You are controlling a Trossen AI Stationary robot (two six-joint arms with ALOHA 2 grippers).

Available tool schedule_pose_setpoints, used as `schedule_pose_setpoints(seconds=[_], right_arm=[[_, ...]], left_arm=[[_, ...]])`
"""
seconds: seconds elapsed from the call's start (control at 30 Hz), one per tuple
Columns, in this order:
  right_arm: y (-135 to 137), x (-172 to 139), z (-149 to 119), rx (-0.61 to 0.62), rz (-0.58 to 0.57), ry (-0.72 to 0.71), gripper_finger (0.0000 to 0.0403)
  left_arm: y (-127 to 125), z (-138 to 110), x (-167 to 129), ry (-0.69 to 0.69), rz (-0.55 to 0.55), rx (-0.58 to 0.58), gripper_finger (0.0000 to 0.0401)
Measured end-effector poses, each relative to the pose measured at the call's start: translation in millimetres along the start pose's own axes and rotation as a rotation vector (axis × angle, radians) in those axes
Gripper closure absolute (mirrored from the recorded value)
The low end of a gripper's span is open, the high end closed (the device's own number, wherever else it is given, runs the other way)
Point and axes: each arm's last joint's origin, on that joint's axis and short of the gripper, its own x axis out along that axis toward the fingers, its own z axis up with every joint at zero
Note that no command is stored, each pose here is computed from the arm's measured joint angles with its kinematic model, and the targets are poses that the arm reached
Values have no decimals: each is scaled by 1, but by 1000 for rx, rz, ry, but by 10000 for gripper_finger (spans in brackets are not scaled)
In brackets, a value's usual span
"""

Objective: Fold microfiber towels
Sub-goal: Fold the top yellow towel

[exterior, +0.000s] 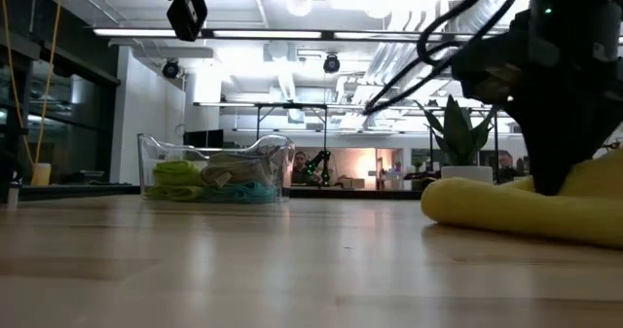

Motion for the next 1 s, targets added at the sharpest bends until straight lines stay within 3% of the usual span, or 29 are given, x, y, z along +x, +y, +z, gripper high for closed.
schedule_pose_setpoints(seconds=[0.27, 0.6, 0.7, 0.87, 1.0], right_arm=[[-9, 6, 15, -100, -111, 84, 403], [-9, 22, 21, -132, -164, 112, 397], [-10, 21, 22, -156, -169, 117, 367], [-15, 17, 28, -226, -205, 117, 281], [-26, 12, 33, -289, -299, 123, 216]], left_arm=[[0, 0, 0, 0, 0, -3, 401], [-1, -2, 0, 20, 4, -25, 401], [-1, -2, 0, 21, 4, -24, 401], [-1, -3, 0, 22, 5, -22, 401], [0, -3, 0, 27, 7, -21, 401]])
